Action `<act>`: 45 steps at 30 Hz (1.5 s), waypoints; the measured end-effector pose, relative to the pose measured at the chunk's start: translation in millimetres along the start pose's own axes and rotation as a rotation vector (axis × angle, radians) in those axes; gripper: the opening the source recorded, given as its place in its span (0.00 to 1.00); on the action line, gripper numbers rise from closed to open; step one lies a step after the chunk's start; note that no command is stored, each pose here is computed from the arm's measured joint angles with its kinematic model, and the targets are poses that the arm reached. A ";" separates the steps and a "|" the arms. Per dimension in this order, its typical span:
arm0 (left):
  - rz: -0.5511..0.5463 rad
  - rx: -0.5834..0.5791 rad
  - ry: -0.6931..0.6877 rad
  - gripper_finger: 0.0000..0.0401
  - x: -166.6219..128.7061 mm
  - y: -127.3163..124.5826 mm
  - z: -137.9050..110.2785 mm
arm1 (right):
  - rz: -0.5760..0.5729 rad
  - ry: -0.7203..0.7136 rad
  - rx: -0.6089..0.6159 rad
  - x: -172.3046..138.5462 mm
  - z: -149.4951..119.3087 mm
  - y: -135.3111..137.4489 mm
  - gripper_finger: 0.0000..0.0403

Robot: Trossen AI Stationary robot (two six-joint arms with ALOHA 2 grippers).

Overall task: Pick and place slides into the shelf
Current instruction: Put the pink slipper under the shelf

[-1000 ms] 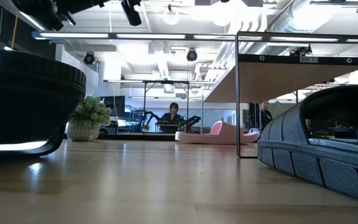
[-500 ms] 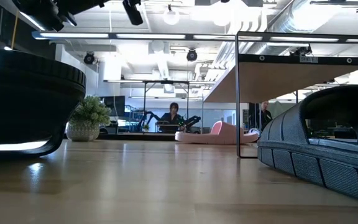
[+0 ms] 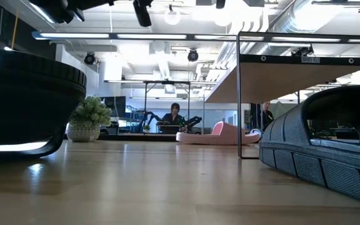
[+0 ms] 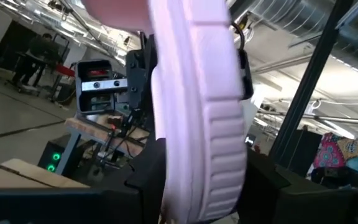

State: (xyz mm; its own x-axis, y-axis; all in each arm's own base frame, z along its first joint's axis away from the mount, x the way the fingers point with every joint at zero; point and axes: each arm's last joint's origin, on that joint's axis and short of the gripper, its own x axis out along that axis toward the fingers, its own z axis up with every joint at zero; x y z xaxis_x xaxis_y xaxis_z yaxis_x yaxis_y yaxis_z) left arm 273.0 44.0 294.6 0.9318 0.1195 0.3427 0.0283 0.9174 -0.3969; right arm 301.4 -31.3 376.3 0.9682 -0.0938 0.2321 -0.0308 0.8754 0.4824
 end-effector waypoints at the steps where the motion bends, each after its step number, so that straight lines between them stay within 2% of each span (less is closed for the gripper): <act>1: 0.003 0.000 -0.001 0.37 0.0 0.1 0.0 | 0.000 -0.001 -0.002 -0.1 0.2 0.1 0.05; 6: 0.065 0.000 -0.041 0.34 -0.1 1.5 1.8 | -0.004 0.000 -0.004 -0.2 0.1 -0.1 0.05; 13: 0.068 0.022 -0.073 0.12 -0.2 0.6 4.3 | -0.008 0.003 -0.004 -0.5 0.1 -0.2 0.05; 17: 0.066 0.052 -0.078 0.12 -0.2 0.4 4.7 | 0.004 0.009 -0.014 -0.6 0.1 0.2 0.09; 24: 0.068 0.121 -0.069 0.12 1.1 -0.2 5.3 | 0.031 0.089 -0.023 -13.1 6.6 5.9 0.23; 29: 0.069 0.232 -0.090 0.12 14.6 -8.6 26.1 | 0.006 0.156 -0.026 -37.7 20.5 14.8 0.30; 34: 0.096 0.382 0.070 0.12 34.3 -14.7 37.7 | -0.045 0.199 -0.025 -72.1 36.9 23.8 0.31; 38: 0.139 0.538 0.295 0.12 46.5 -22.1 53.3 | -0.076 0.217 -0.008 -105.4 50.9 31.5 0.31; 41: 0.197 0.662 0.457 0.12 50.9 -29.6 61.4 | -0.121 0.199 0.069 -132.7 61.1 36.3 0.31; 45: 0.344 0.838 0.593 0.12 49.0 -42.3 77.0 | -0.162 0.163 0.209 -166.2 71.5 41.2 0.32</act>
State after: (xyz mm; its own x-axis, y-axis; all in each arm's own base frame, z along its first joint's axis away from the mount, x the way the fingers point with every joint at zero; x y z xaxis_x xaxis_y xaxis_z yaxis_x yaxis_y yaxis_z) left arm 289.6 40.3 393.8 0.8754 0.4242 -0.2318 -0.3151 0.8643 0.3920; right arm 121.4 -13.6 418.0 0.9912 -0.1321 0.0082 0.0927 0.7369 0.6696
